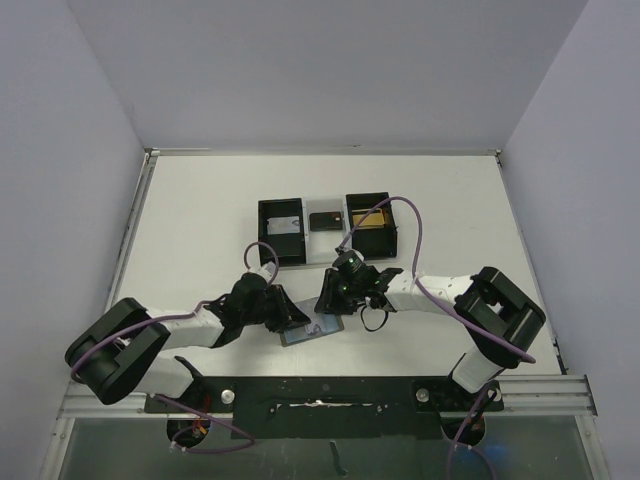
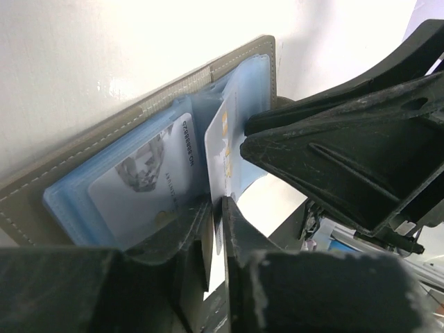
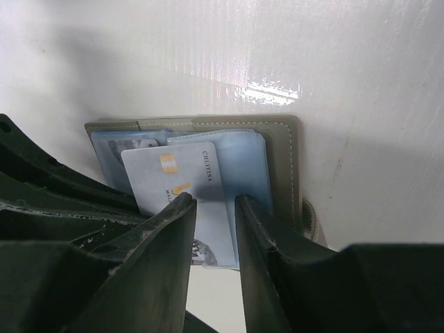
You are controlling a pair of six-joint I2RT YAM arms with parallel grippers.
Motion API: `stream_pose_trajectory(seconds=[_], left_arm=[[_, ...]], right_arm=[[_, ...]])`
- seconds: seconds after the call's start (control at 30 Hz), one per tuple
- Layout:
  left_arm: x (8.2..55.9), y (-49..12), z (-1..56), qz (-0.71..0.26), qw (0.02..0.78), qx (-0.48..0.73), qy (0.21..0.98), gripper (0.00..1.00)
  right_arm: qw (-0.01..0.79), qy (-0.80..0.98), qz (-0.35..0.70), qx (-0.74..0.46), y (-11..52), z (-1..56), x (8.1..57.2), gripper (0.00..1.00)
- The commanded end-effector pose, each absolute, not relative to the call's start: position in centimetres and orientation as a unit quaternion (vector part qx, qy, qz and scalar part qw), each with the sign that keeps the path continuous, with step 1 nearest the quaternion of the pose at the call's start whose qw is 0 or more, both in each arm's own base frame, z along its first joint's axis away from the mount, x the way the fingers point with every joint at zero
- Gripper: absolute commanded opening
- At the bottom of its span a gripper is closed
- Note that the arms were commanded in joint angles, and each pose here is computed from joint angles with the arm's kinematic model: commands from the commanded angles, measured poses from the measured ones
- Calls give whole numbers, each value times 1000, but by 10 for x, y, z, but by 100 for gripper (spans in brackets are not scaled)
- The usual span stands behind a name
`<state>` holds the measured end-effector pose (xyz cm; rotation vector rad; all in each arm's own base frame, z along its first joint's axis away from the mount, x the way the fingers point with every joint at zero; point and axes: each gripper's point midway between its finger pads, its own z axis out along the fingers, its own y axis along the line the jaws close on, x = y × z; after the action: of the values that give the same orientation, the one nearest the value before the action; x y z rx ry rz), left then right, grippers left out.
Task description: Take the credit cards out of the card holder
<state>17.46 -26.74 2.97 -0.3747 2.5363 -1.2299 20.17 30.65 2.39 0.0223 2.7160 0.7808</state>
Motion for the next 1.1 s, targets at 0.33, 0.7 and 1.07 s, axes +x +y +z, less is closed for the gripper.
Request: stream_pose_trajectory(seconds=[0.33, 0.7, 1.07], left_arm=[[190, -261, 62, -430, 210, -124, 869, 0], [193, -254, 80, -430, 247, -97, 863, 0], [198, -252, 102, -446, 283, -91, 845, 0]], right_arm=[[159, 965, 207, 12, 281, 15, 200, 32], [176, 963, 203, 20, 277, 25, 204, 32], [218, 952, 216, 10, 285, 51, 216, 33]])
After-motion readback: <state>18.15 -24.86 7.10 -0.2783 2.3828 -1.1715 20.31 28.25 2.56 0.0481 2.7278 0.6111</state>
